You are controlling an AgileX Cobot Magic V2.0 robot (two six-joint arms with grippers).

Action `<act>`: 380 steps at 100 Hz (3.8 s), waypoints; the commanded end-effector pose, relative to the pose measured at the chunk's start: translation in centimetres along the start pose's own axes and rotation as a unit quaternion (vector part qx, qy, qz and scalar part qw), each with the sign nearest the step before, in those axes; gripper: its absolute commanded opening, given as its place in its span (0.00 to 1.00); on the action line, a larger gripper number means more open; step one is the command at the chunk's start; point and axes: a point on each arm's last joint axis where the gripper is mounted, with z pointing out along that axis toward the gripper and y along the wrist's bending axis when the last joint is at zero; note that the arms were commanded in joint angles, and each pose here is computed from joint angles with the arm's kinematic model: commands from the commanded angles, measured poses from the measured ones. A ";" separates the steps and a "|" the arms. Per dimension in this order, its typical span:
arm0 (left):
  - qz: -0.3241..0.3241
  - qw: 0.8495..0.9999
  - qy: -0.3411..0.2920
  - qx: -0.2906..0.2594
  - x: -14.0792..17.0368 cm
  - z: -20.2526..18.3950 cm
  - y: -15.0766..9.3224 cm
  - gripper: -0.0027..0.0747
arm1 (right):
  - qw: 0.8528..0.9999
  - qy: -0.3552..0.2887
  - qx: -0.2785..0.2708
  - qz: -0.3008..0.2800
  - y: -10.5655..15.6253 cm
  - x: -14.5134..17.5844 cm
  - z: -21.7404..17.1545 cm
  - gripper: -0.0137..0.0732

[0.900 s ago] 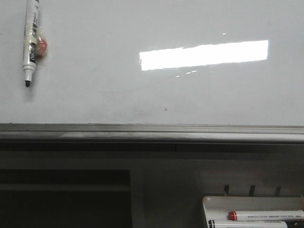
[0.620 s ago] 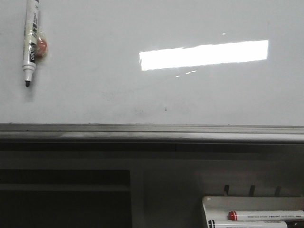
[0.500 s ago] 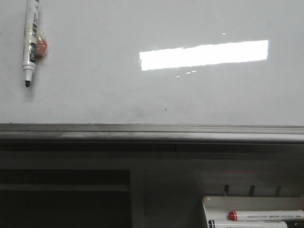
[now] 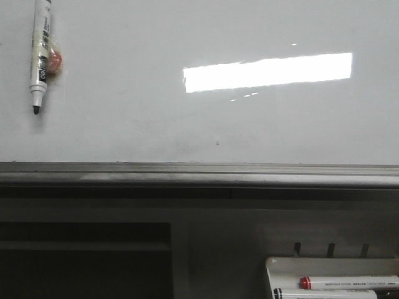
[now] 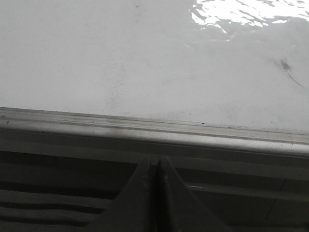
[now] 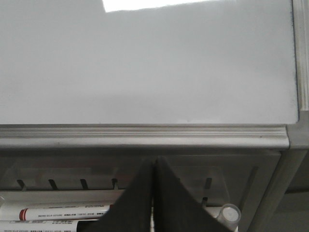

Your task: Write number 2 on whiteboard

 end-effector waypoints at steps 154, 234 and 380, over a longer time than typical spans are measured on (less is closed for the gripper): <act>-0.045 0.991 -0.102 0.069 -12.9 -1.9 -1.2 0.16 | 0.986 0.127 -0.047 0.102 1.2 -11.5 -0.1 0.08; -0.077 0.964 -0.061 0.247 -11.9 2.7 -6.0 0.60 | 0.987 0.118 -0.050 0.097 1.3 -11.7 -0.1 0.08; 0.140 0.933 0.013 0.330 -9.7 9.0 -14.1 0.01 | 0.962 0.117 -0.244 0.033 4.5 -11.8 -1.0 0.08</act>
